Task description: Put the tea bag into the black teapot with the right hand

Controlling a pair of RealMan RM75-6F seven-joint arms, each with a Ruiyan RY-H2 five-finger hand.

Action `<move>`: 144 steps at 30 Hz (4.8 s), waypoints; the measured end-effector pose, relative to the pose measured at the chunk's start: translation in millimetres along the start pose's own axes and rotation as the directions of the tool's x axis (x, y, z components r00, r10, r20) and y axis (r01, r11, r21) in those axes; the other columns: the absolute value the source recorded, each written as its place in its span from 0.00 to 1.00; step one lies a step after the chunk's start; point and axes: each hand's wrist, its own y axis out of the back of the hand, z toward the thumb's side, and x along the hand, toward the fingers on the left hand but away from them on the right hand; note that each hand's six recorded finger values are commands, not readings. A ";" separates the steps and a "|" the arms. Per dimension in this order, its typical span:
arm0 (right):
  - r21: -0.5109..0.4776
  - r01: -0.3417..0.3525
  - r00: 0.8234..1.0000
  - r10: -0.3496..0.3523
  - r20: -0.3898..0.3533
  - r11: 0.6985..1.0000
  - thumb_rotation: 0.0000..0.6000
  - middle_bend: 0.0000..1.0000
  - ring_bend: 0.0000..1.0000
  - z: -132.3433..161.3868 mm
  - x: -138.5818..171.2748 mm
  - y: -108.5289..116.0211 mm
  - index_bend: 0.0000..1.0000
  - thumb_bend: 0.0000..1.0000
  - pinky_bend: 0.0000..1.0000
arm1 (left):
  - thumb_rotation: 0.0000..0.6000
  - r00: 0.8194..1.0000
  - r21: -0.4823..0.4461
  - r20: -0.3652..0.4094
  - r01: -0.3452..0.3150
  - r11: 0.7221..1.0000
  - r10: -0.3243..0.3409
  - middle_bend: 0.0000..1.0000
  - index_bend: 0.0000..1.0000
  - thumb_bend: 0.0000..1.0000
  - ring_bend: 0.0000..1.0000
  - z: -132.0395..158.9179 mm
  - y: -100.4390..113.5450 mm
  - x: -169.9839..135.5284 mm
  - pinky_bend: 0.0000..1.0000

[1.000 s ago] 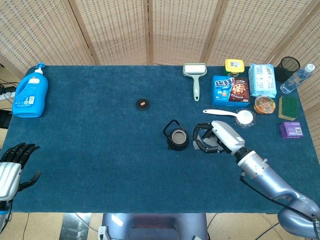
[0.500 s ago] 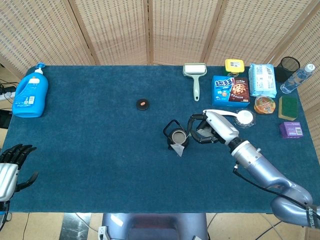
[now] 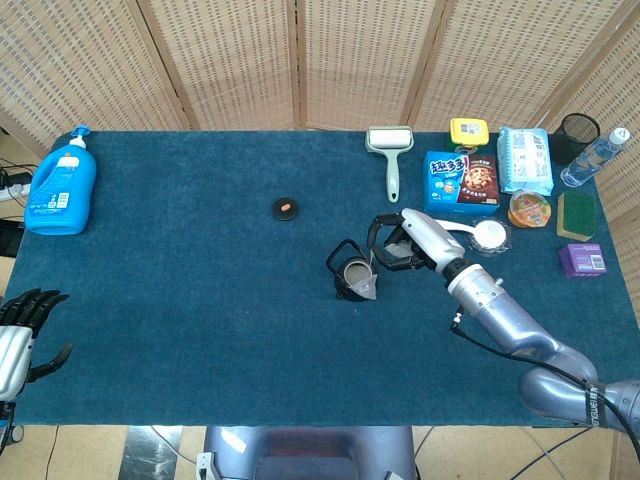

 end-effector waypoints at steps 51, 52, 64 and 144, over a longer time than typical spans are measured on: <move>-0.001 -0.040 0.996 0.040 0.075 0.999 1.00 1.00 1.00 -14.9 -23.9 -11.1 0.56 0.55 1.00 | 1.00 1.000 -0.005 -0.020 0.023 1.000 -0.023 0.18 0.19 0.32 0.12 -12.8 -9.3 2.5 0.15; -0.001 -0.041 0.996 0.041 0.077 0.999 1.00 1.00 1.00 -15.9 -23.3 -11.7 0.56 0.55 1.00 | 1.00 1.000 -0.005 -0.020 0.023 1.000 -0.023 0.18 0.19 0.32 0.12 -12.8 -9.3 2.6 0.15; 0.023 -0.076 0.988 0.072 0.140 0.997 1.00 1.00 1.00 -48.0 1.6 -24.0 0.56 0.55 1.00 | 1.00 1.000 0.005 -0.003 -0.016 1.000 0.016 0.18 0.19 0.32 0.12 -8.3 2.3 7.0 0.15; 0.307 -0.532 0.831 0.416 0.370 0.789 1.00 1.00 1.00 -79.8 -17.9 -88.6 0.02 0.82 1.00 | 1.00 0.998 0.050 -0.037 -0.051 0.997 0.053 0.18 0.19 0.32 0.11 -9.9 24.5 12.9 0.15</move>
